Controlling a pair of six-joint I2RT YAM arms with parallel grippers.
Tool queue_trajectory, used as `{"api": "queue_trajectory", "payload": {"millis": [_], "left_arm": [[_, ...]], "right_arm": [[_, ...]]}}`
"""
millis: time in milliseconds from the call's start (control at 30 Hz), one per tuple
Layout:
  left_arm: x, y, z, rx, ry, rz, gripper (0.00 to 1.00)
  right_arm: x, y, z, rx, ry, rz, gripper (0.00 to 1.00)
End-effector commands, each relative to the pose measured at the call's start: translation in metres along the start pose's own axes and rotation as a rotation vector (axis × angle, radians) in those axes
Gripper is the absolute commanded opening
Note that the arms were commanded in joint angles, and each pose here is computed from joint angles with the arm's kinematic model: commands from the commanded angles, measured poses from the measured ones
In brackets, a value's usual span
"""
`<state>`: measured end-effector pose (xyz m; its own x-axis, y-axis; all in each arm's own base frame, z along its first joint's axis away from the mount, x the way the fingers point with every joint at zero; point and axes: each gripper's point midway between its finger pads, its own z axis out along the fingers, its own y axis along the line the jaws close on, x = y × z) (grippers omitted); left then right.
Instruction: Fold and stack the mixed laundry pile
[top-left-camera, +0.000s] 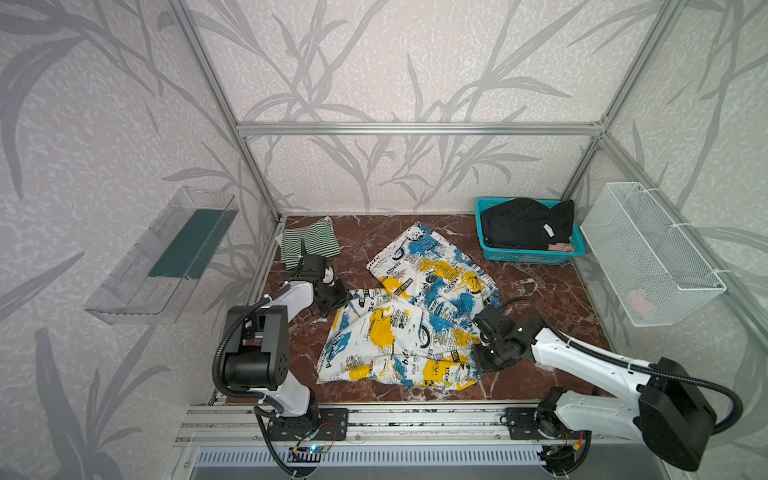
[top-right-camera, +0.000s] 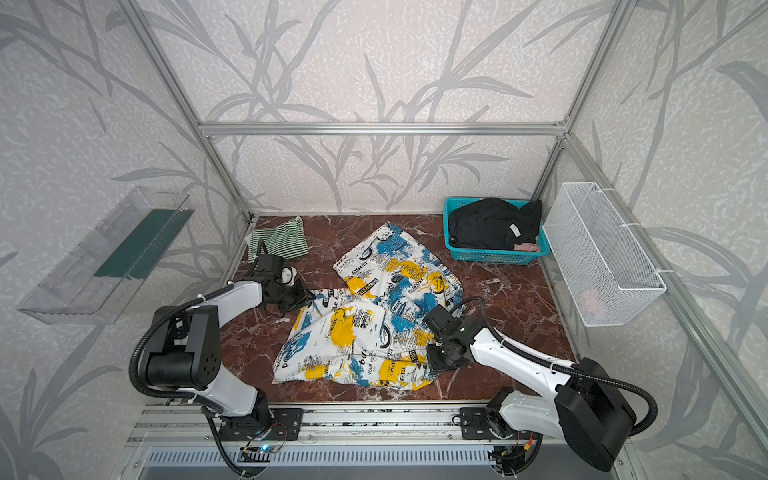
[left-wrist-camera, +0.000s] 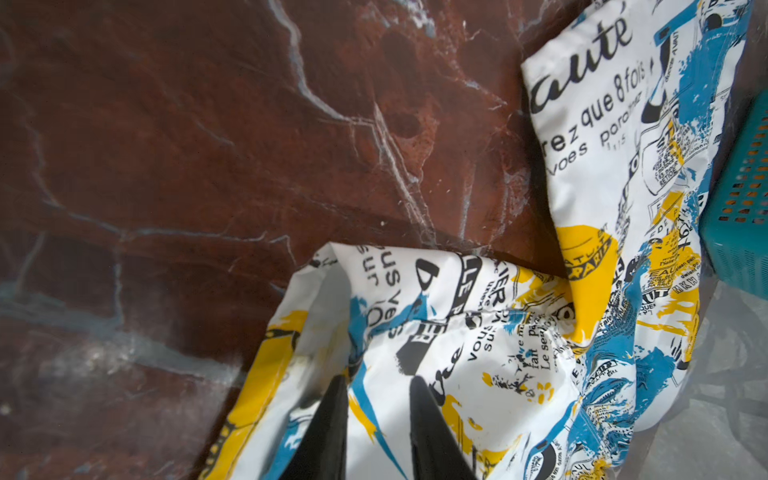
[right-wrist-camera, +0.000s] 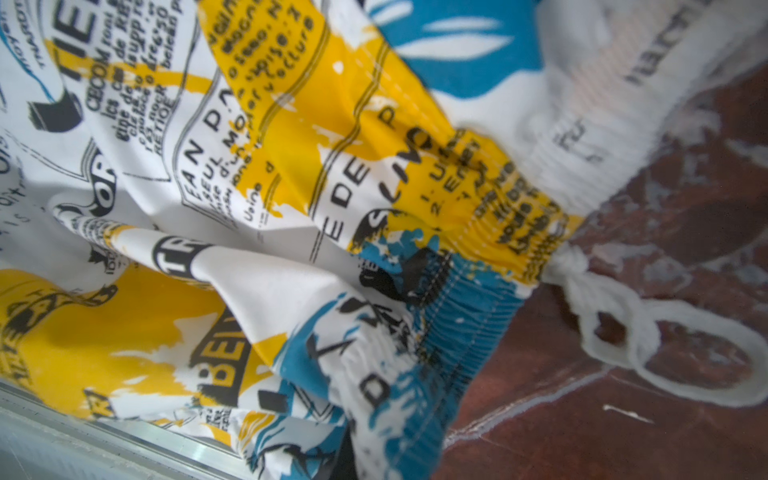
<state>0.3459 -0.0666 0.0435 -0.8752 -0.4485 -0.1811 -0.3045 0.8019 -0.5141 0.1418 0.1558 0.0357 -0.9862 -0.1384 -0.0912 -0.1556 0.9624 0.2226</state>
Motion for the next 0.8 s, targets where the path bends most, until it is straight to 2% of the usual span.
{"api": "queue_trajectory", "payload": {"millis": [0, 200, 433, 633, 767], "left_arm": [[0.002, 0.001, 0.006, -0.016, 0.026, 0.031, 0.24], [0.004, 0.016, 0.012, -0.095, 0.043, 0.025, 0.26], [-0.004, 0.018, -0.004, -0.173, -0.036, 0.087, 0.40], [-0.003, 0.011, 0.004, -0.129, -0.014, 0.127, 0.41], [0.005, 0.004, 0.013, -0.085, 0.020, 0.145, 0.38]], "right_arm": [[0.004, -0.006, -0.001, 0.020, 0.006, 0.021, 0.04], [0.006, -0.009, -0.003, 0.023, -0.005, 0.025, 0.04], [0.005, -0.009, -0.002, 0.014, -0.011, 0.031, 0.03], [0.005, -0.007, -0.002, 0.011, -0.010, 0.027, 0.03], [0.005, -0.008, -0.003, 0.010, -0.011, 0.028, 0.03]]}}
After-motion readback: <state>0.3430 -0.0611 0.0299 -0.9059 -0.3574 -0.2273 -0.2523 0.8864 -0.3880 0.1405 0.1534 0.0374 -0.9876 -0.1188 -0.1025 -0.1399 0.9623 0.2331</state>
